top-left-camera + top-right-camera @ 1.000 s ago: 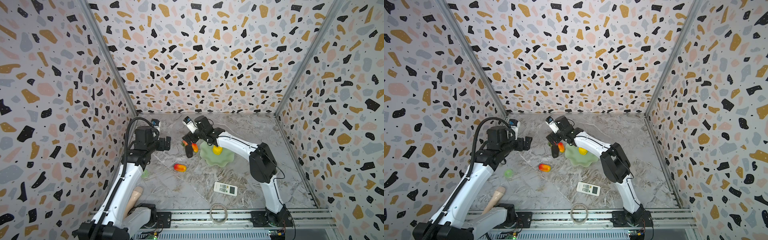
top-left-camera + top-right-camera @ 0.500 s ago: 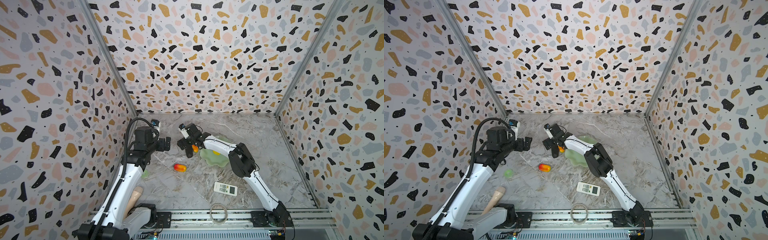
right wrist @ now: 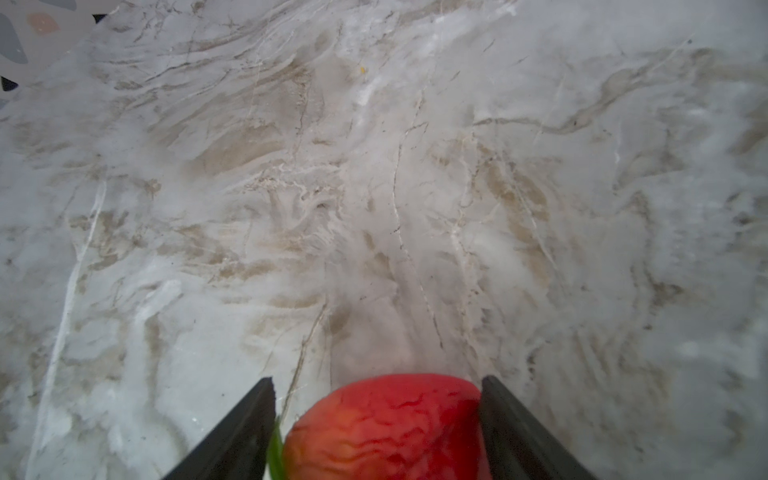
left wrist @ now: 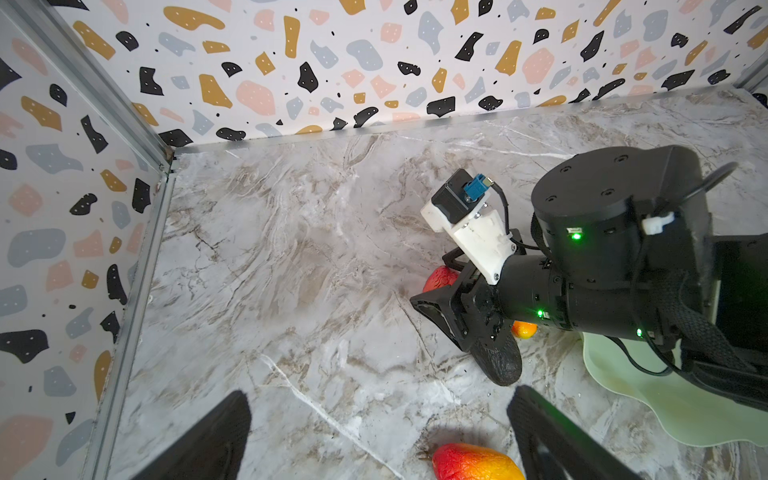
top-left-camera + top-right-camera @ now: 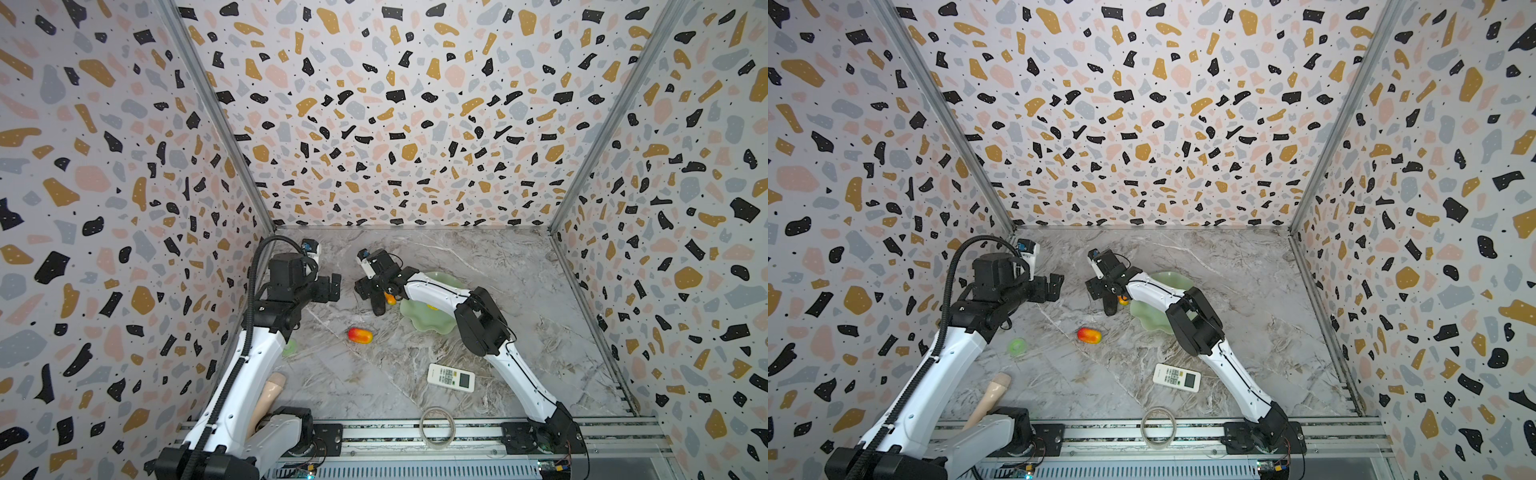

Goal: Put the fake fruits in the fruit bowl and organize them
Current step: 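Move the right gripper to the red strawberry and grasp it, then lift the strawberry with the right gripper and carry it over the bowl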

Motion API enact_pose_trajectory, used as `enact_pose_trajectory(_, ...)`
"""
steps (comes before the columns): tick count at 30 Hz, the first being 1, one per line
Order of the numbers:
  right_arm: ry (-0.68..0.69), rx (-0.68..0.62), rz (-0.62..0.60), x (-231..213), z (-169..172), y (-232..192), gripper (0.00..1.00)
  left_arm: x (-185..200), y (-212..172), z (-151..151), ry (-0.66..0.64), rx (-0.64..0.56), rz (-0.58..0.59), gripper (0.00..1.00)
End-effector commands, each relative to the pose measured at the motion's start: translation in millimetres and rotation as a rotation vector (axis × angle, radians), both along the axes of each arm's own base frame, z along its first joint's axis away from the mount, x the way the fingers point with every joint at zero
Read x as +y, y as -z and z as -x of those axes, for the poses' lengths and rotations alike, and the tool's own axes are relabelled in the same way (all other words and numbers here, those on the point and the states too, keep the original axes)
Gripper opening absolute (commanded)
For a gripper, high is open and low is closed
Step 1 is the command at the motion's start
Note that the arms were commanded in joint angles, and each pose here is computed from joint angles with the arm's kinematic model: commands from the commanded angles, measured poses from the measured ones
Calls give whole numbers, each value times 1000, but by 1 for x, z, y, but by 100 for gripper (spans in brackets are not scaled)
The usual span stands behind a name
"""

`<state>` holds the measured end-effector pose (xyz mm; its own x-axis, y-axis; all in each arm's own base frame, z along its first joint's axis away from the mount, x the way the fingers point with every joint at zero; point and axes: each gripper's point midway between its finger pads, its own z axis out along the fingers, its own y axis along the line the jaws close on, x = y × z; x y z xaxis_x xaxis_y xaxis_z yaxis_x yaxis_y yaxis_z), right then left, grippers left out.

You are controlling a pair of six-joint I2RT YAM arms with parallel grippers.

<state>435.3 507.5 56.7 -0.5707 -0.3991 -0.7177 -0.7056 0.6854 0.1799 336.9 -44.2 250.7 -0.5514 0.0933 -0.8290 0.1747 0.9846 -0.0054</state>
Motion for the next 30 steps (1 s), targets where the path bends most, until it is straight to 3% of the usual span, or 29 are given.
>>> enact_pose_trajectory(1, -20, 0, -30, 8, 2, -15, 79, 1, -9, -1, 6, -41, -3, 100)
enact_pose_trajectory(4, -25, 12, -18, 9, 3, -9, 84, 0, -9, -1, 6, -43, -1, 100)
enact_pose_trajectory(7, -28, 18, -15, 10, 4, -7, 82, 0, -9, 0, 7, -44, -1, 100)
enact_pose_trajectory(10, -35, 22, -22, 12, 5, -6, 75, 0, -9, 0, 7, -44, -1, 100)
enact_pose_trajectory(12, -39, 22, -28, 13, 6, -8, 62, 0, -10, 0, 8, -45, 0, 100)
enact_pose_trajectory(18, -52, 7, -52, 16, 6, -22, 38, 1, -10, 0, 6, -46, -2, 100)
enact_pose_trajectory(30, -81, -81, -110, 17, 8, -83, 15, 1, -10, 0, 5, -46, -3, 100)
